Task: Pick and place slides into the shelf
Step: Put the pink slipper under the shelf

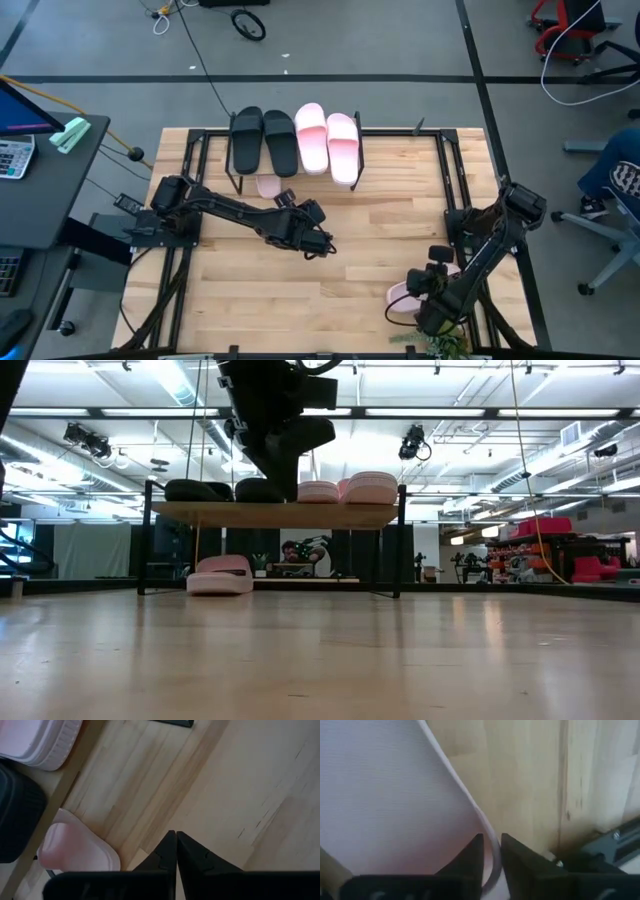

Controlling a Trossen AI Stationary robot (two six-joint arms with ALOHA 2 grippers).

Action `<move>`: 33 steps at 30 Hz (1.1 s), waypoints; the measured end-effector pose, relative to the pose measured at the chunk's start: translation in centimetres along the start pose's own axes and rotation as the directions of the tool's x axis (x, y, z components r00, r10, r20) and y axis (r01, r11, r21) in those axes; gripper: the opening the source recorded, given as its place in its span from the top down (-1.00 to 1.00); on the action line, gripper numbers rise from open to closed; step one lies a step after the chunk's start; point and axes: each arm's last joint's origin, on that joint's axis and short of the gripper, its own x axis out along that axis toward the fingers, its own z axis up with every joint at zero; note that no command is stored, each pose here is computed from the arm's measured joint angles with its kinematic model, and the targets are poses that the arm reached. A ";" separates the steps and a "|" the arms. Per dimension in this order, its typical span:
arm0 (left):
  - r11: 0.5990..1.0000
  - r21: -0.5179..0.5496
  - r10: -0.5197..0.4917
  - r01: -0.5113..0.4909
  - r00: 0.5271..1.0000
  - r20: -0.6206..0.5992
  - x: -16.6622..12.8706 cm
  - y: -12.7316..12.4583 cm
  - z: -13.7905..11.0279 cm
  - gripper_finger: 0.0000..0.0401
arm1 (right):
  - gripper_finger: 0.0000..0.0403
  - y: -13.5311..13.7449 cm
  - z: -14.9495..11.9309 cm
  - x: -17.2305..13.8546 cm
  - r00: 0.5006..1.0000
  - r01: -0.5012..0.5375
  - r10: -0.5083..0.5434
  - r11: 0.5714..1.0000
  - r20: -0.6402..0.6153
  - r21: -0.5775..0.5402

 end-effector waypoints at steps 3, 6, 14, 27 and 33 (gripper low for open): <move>1.000 0.000 0.000 0.000 1.000 0.000 0.0 0.0 0.0 0.97 | 0.86 -0.2 -0.2 0.0 0.999 0.013 -0.013 1.000 -0.030 -0.002; 1.000 0.004 0.000 0.000 1.000 0.000 0.0 0.0 0.0 0.98 | 0.93 -0.2 -0.1 -0.2 1.000 0.014 -0.015 1.000 -0.024 -0.008; 1.000 0.008 0.000 0.000 1.000 0.000 0.0 0.0 0.0 0.87 | 0.95 0.1 1.3 -4.2 0.981 0.007 -0.003 1.000 0.196 -0.024; 0.995 0.008 0.101 -0.102 0.993 0.068 -3.8 1.2 1.0 0.96 | 0.95 1.7 8.1 -11.1 0.630 0.123 0.132 0.956 0.766 -0.267; 0.983 -0.009 0.185 -0.186 0.973 0.136 -10.0 3.5 1.9 0.96 | 0.96 1.6 13.6 -10.2 0.541 0.354 0.112 0.869 0.834 -0.347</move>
